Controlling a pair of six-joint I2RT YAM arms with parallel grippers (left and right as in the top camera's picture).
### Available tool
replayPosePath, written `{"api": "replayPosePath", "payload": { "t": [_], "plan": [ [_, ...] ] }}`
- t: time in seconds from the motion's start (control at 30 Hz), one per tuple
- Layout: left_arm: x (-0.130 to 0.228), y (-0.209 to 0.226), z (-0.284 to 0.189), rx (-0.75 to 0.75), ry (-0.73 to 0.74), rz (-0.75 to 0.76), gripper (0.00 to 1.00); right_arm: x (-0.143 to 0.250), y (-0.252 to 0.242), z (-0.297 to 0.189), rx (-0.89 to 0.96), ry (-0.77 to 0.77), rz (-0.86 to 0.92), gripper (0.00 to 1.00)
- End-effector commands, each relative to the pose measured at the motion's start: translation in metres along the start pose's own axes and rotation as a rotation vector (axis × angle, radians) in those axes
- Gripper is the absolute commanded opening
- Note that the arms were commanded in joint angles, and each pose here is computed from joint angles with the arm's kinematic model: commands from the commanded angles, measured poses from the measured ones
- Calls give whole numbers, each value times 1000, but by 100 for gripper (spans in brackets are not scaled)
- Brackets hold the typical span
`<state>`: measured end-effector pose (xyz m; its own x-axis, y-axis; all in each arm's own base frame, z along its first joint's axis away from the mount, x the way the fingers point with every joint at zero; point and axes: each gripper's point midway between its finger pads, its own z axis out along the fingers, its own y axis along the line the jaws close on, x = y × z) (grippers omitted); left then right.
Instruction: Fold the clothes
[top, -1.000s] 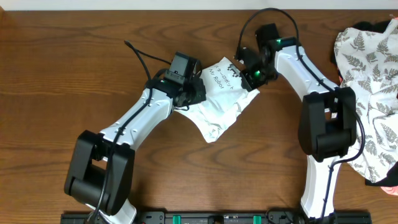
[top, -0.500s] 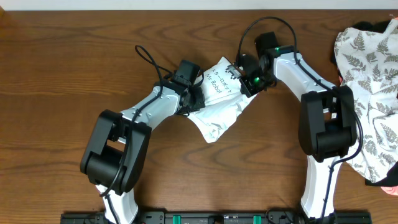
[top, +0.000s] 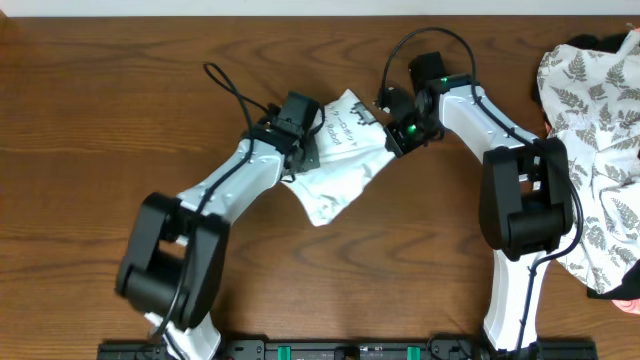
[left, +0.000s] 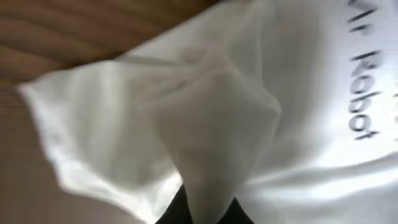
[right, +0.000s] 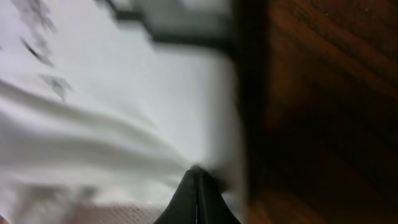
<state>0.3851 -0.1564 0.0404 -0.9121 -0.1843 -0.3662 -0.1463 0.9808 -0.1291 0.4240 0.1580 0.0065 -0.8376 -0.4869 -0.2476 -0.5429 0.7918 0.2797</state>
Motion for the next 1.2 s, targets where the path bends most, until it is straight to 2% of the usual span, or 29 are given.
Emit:
{"api": "replayPosePath", "payload": {
  "t": [0.0, 0.2, 0.33, 0.6, 0.87, 1.17],
  "plan": [
    [-27, 27, -21, -148, -123, 14, 9, 2, 1, -1, 9, 2, -22, 1],
    [-24, 23, -20, -142, -116, 27, 10, -5, 2, -2, -2, -28, -30, 1],
    [-21, 18, -21, -137, -114, 40, 10, -25, 20, -14, -91, -105, -52, 1],
    [-15, 19, -16, -144, -101, 46, 10, -64, 28, -29, -67, -220, -78, 1],
    [-13, 21, -14, -147, -96, 46, 10, -95, 59, -11, -29, -294, -187, 1],
    [-8, 23, -5, -162, -73, 45, 10, -97, 67, 13, 68, -263, -219, 1]
  ]
}}
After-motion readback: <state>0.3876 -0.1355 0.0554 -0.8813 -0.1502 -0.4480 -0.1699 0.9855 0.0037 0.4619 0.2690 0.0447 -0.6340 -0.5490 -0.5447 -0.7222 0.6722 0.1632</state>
